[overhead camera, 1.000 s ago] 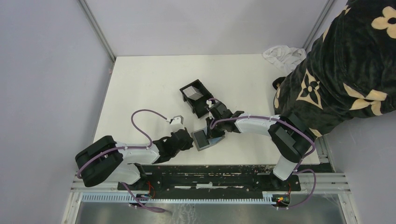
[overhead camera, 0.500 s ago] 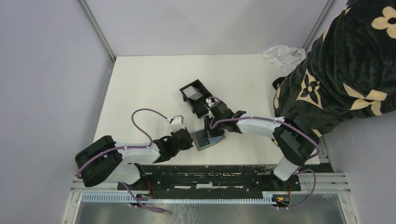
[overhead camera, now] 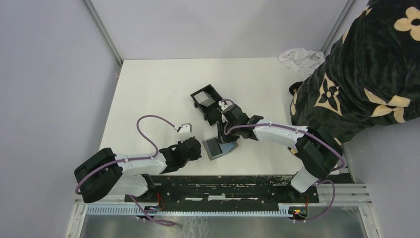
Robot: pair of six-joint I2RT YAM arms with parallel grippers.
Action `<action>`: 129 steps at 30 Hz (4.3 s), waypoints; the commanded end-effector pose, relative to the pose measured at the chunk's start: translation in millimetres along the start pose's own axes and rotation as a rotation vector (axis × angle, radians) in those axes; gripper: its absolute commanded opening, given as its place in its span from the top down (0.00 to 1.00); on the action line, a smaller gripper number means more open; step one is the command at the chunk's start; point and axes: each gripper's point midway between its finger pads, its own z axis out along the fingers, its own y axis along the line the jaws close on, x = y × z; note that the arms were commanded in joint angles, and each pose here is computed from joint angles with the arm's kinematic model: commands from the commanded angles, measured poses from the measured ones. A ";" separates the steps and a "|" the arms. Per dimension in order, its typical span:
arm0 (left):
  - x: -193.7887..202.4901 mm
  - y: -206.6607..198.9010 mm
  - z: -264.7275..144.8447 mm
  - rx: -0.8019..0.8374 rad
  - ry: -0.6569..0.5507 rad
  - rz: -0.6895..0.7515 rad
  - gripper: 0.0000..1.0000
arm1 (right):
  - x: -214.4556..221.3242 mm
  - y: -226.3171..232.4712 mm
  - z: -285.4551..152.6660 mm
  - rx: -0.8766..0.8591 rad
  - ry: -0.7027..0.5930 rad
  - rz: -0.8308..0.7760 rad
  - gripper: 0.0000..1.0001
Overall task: Put the credit cards into the card holder
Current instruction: Insert the credit card into the card holder, then pick up the credit card from the storage box.
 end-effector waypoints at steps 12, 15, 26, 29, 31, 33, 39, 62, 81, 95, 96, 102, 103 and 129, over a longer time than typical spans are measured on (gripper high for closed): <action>-42.7 -10.0 -20.3 0.002 -0.122 0.033 0.87 | -35.3 -1.1 -13.3 0.042 -0.094 -0.048 0.63; -50.7 -15.0 -23.8 0.012 -0.141 0.029 0.87 | -42.9 4.0 -15.6 0.030 -0.103 -0.060 0.63; -77.0 -40.3 -27.6 0.050 -0.200 0.029 0.82 | -70.6 11.9 -19.6 0.030 -0.115 -0.094 0.62; -76.1 -49.7 -22.5 0.080 -0.196 0.029 0.81 | -83.0 16.0 -22.8 0.025 -0.131 -0.108 0.62; -71.5 -58.0 -19.9 0.118 -0.177 0.032 0.80 | -94.1 18.7 -26.8 0.026 -0.148 -0.116 0.62; -68.4 -66.2 -17.3 0.158 -0.169 0.025 0.79 | -105.2 18.9 -30.5 0.031 -0.165 -0.121 0.62; -65.7 -98.9 -13.3 0.296 -0.155 0.003 0.77 | -145.7 11.2 -38.0 0.054 -0.210 -0.113 0.59; -40.9 -137.7 18.2 0.419 -0.078 -0.031 0.77 | -237.6 -7.5 34.3 -0.051 -0.168 -0.133 0.48; -33.9 -142.5 32.5 0.411 -0.054 -0.027 0.77 | -247.3 -28.2 74.1 -0.069 -0.105 -0.090 0.46; -16.8 -141.7 47.5 0.386 0.005 -0.011 0.77 | -231.2 -37.4 88.2 -0.083 -0.045 -0.064 0.55; -14.6 -139.8 48.8 0.379 0.010 -0.008 0.77 | -230.4 -37.5 88.6 -0.086 -0.042 -0.062 0.57; -0.1 -120.4 55.2 0.328 0.036 0.008 0.77 | -224.5 -37.2 90.2 -0.098 -0.027 -0.054 0.65; 1.7 -115.8 55.0 0.319 0.036 0.006 0.77 | -224.2 -36.6 89.8 -0.100 -0.027 -0.055 0.67; 7.3 -80.6 44.8 0.283 0.005 -0.022 0.77 | -233.3 -21.8 61.0 -0.125 -0.097 -0.038 0.86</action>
